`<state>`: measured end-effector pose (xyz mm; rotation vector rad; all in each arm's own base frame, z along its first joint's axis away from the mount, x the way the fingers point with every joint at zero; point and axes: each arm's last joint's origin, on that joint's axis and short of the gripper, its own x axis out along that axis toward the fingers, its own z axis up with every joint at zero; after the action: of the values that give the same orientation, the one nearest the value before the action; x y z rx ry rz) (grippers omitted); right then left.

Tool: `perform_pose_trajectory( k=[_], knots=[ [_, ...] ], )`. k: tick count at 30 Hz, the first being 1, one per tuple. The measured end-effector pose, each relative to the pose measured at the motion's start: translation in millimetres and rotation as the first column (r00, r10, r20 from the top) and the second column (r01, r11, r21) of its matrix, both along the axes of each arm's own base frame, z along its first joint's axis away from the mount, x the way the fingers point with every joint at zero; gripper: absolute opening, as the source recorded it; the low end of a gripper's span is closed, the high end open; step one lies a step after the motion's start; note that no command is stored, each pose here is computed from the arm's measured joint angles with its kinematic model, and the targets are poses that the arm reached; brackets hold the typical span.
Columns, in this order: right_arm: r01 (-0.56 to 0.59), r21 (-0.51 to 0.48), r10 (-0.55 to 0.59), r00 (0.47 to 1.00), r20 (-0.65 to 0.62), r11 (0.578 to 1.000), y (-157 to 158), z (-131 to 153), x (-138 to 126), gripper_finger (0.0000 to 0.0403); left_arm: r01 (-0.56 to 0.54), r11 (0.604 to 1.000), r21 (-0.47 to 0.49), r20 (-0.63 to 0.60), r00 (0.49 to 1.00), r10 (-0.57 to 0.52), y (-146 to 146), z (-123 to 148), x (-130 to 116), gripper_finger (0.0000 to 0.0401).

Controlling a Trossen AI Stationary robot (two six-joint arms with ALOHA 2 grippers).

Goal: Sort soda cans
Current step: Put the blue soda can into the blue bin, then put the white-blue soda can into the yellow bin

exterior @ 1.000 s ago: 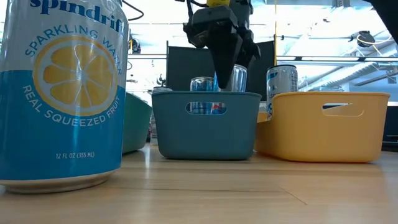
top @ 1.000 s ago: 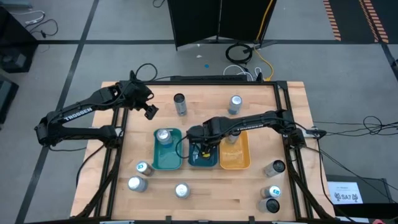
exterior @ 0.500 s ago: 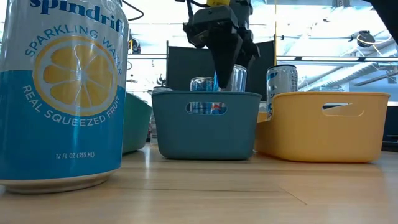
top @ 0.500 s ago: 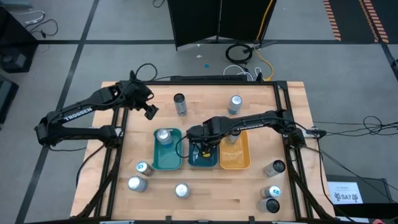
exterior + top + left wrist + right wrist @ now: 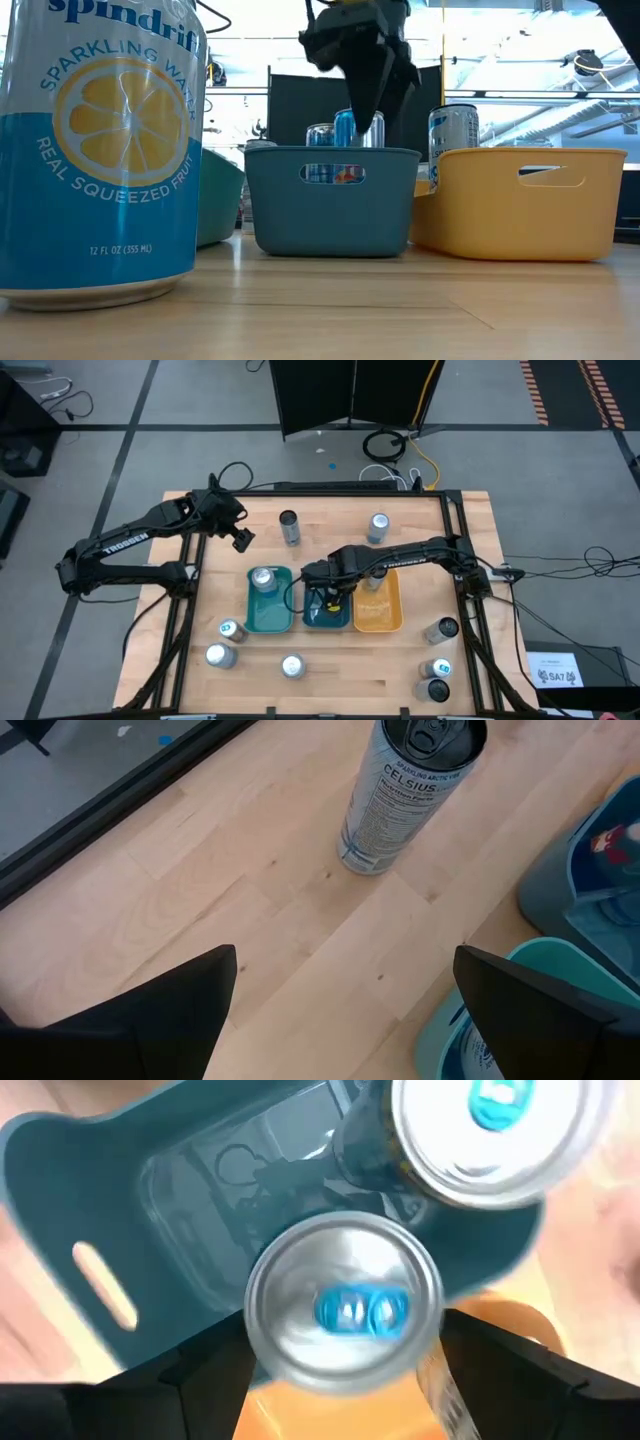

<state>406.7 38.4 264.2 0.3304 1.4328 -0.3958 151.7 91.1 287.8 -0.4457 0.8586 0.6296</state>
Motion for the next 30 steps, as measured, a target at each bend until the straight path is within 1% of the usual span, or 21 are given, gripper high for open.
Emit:
perform_pose_trajectory(
  k=[4, 9, 11, 14, 16, 20, 21, 25, 30],
  knots=[
    [-0.022, -0.006, 0.022, 1.000, 0.011, 1.000, -0.4, 24.8, -3.0, 0.0302, 0.000, 1.000, 0.000, 0.000, 1.000, 0.000, 0.0, 0.0, 0.0, 0.0382],
    [-0.085, -0.017, 0.086, 0.993, 0.083, 0.996, -0.8, 59.5, -5.2, 0.0302, -0.001, 1.000, 0.000, 0.001, 1.000, 0.001, 0.1, 0.0, 0.0, 0.0382],
    [-0.106, -0.044, 0.111, 0.987, 0.116, 0.993, -1.4, 70.2, -5.8, 0.0302, -0.001, 1.000, 0.000, 0.001, 1.000, 0.001, 0.0, 0.0, 0.0, 0.0382],
    [-0.092, -0.133, 0.106, 0.989, 0.107, 0.987, -1.5, 75.5, -9.0, 0.0302, -0.002, 1.000, -0.001, 0.001, 1.000, 0.002, 0.1, 0.0, 0.0, 0.0382],
    [-0.112, -0.150, 0.123, 0.990, 0.068, 0.982, -2.3, 75.0, -12.1, 0.0302, -0.003, 1.000, -0.001, 0.001, 1.000, 0.003, 0.1, 0.0, 0.0, 0.0382],
    [-0.132, -0.158, 0.144, 0.987, 0.065, 0.978, -1.0, 75.3, -12.4, 0.0302, -0.002, 1.000, -0.001, 0.001, 1.000, 0.002, 0.0, 0.0, 0.0, 0.0382],
    [-0.130, -0.178, 0.144, 0.987, 0.065, 0.975, -0.6, 75.7, -12.7, 0.0302, -0.002, 1.000, -0.001, 0.001, 1.000, 0.002, 0.0, 0.0, 0.0, 0.0382],
    [-0.068, -0.324, 0.101, 0.991, 0.086, 0.944, -2.5, 81.2, -15.4, 0.0302, -0.002, 1.000, -0.001, 0.001, 1.000, 0.002, 0.0, 0.0, 0.0, 0.0382],
    [-0.031, -0.437, 0.086, 0.991, 0.106, 0.899, -8.5, 89.7, -19.7, 0.0302, -0.001, 1.000, 0.000, 0.001, 1.000, 0.001, 0.1, 0.0, 0.0, 0.0382]
  ],
)
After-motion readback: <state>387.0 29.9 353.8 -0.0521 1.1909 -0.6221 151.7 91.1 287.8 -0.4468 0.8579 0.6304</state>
